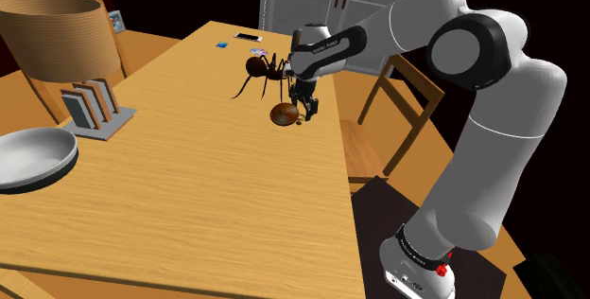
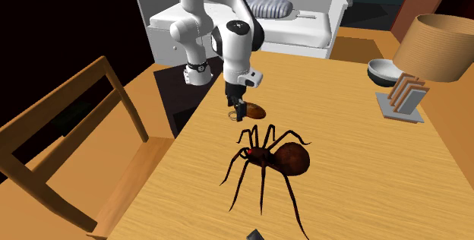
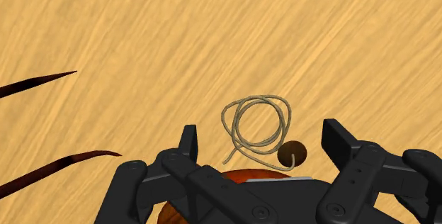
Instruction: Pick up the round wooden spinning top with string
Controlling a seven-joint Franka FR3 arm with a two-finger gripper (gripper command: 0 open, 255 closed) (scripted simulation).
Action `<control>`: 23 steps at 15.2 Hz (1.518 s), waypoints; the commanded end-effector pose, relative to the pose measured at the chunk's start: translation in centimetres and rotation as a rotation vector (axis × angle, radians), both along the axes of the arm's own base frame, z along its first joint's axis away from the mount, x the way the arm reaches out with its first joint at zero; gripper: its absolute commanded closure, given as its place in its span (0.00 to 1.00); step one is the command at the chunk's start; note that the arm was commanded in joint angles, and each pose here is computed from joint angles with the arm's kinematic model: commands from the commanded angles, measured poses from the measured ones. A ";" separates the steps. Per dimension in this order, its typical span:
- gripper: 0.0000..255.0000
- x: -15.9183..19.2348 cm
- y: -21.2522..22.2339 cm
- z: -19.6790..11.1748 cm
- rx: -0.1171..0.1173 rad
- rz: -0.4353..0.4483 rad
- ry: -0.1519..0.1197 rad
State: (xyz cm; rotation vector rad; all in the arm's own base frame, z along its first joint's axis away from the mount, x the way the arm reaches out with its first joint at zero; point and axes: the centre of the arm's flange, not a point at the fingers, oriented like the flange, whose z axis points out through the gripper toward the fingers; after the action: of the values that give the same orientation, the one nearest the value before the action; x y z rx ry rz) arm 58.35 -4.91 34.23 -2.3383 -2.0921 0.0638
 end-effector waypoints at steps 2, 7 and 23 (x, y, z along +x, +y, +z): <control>1.00 -0.2 0.0 -0.5 0.000 0.000 0.000; 1.00 -0.2 0.0 -0.5 0.000 0.000 0.000; 1.00 0.0 0.0 5.9 0.000 0.000 -0.001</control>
State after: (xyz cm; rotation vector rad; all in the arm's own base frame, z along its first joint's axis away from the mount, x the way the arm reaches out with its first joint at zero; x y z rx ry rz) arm 58.37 -4.95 39.53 -2.3385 -2.0926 0.0628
